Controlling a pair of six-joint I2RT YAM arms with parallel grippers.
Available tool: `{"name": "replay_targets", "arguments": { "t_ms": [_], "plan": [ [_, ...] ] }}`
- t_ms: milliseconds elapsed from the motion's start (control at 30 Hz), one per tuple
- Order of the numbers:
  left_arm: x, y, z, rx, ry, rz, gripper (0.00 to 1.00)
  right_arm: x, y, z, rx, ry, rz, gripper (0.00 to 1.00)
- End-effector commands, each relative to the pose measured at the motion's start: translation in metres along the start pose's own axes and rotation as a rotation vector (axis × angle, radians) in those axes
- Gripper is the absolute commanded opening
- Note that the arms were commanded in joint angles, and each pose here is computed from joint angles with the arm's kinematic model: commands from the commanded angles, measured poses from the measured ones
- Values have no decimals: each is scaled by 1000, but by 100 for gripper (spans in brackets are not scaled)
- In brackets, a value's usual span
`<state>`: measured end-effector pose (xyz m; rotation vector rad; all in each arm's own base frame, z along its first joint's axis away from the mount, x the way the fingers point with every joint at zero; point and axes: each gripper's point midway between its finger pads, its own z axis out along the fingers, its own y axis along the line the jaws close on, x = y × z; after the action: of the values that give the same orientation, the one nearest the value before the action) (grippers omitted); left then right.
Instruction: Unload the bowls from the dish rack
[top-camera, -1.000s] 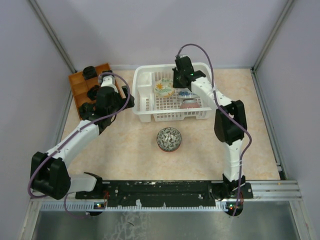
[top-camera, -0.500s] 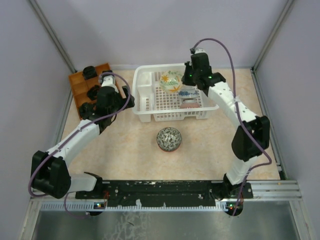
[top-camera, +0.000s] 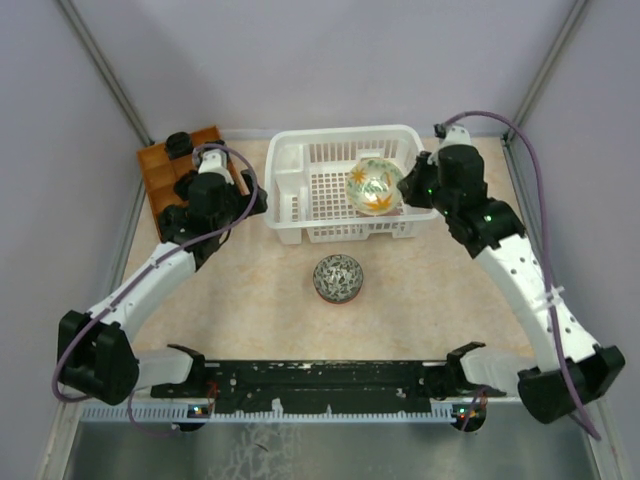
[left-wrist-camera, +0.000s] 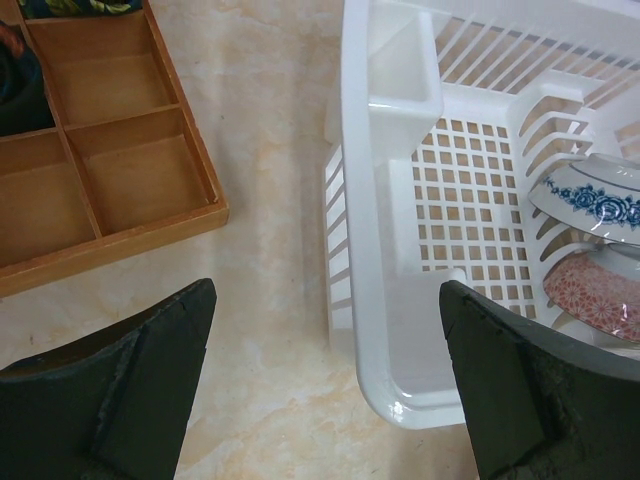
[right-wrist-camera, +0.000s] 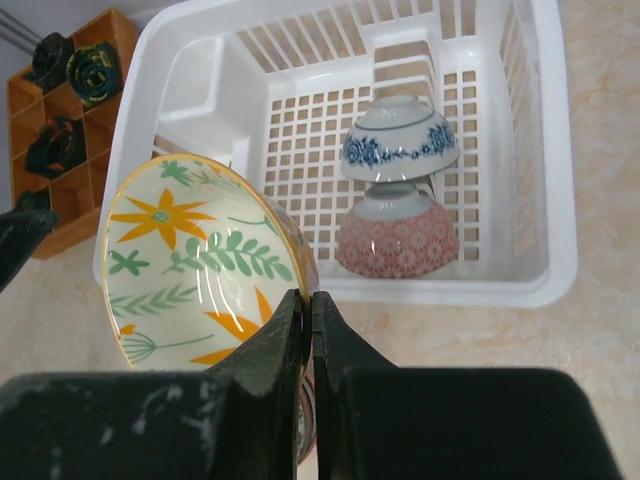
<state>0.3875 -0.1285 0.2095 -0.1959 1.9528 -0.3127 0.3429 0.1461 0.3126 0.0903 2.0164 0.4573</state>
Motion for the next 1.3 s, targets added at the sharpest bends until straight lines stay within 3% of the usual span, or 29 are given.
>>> {"name": "replay_targets", "arguments": {
  "t_ms": [0,267,600,1267],
  "plan": [
    [-26,-8,-11,31,-69,-10,99,0,-7,-52,-14,-69,60,0],
    [-30,-15,-20,70,-78,-28,99,76,-45,-81,57,24,129,0],
    [-27,-21,-28,103,-74,-41,99,153,-77,-68,126,118,212,0],
    [-30,-25,-29,106,-80,-34,99,197,-109,-11,242,175,203,0]
  ]
}}
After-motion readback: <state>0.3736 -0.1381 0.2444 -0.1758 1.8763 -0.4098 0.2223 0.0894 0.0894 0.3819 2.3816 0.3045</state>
